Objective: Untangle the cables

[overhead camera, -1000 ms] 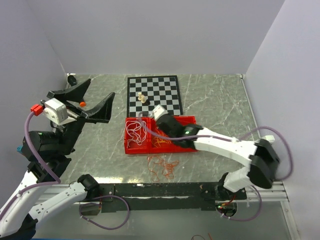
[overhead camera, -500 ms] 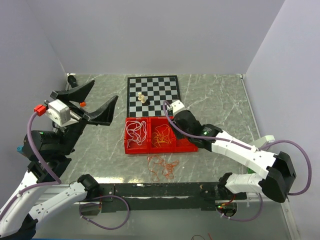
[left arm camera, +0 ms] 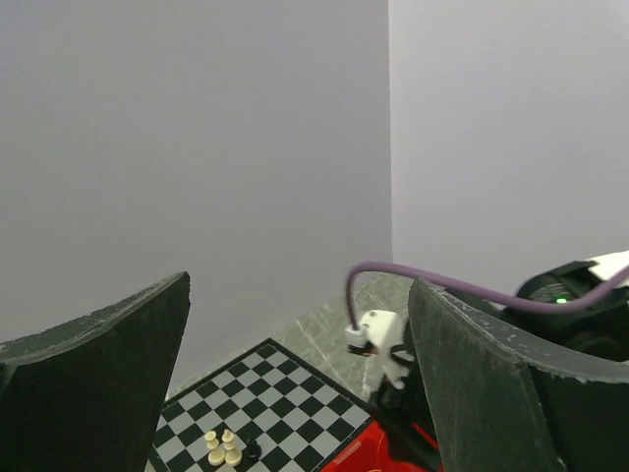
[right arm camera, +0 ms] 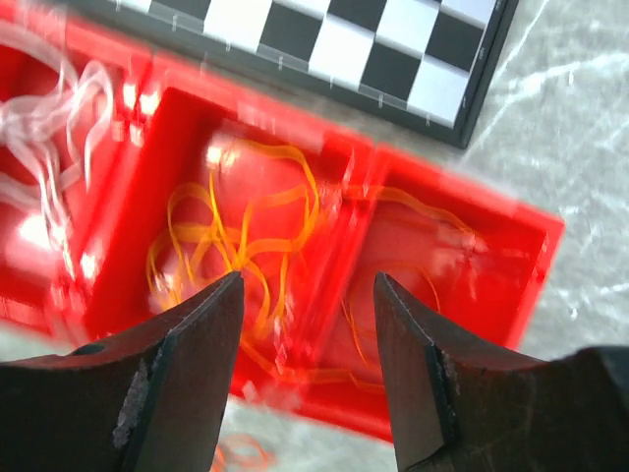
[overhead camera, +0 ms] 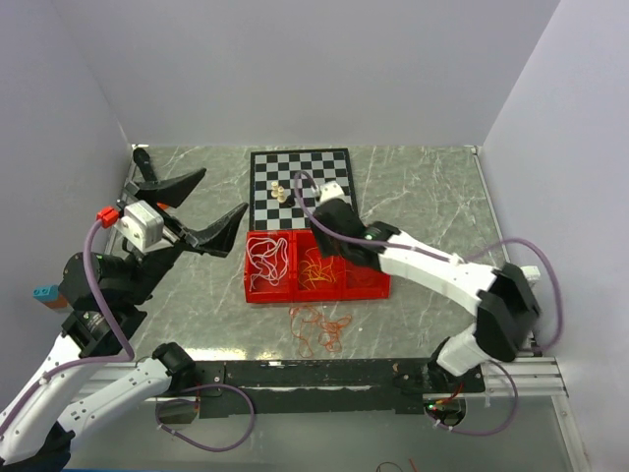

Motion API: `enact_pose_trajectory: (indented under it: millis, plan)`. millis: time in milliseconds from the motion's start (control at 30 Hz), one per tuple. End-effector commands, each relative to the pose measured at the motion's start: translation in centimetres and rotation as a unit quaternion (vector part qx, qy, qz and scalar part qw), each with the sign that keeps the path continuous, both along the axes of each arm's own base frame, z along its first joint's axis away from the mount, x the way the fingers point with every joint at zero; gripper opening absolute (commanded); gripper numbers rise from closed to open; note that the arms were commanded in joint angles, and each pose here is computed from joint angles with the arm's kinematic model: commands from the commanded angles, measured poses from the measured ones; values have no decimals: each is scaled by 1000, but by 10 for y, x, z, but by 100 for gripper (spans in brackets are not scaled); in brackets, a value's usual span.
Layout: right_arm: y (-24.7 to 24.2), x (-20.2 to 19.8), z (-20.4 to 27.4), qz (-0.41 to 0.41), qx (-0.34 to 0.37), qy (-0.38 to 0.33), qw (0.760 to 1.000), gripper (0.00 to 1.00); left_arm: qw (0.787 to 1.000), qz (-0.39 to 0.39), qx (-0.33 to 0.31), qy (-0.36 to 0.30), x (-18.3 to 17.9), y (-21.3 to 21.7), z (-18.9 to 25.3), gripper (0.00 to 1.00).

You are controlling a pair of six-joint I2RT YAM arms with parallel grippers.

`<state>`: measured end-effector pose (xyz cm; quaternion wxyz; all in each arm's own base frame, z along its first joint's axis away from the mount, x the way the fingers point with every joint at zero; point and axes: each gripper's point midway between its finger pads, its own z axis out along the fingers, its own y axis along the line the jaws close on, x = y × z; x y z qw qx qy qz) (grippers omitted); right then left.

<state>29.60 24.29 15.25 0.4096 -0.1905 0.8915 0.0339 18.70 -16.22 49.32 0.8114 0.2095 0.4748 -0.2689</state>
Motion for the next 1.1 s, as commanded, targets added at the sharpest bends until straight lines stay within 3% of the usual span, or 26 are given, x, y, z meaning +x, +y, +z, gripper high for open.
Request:
enact_pose_trajectory:
  millis: [0,167,433,800,1067]
  plan:
    - [11,34,11,-82,10,-24,996,61,1000,-2,2,-13,-5,3,4,97]
    - [0,56,9,-175,-44,-41,983,57,1000,-4,1,-14,-7,4,4,97]
    - [-17,50,-9,-229,-76,-22,970,52,1000,-1,0,-20,-8,6,2,96]
    - [-18,42,-37,-238,14,55,970,51,1000,-15,4,-20,-11,1,3,97]
    - [-5,43,-27,-230,69,60,969,46,1000,-22,9,-18,-12,-1,0,97]
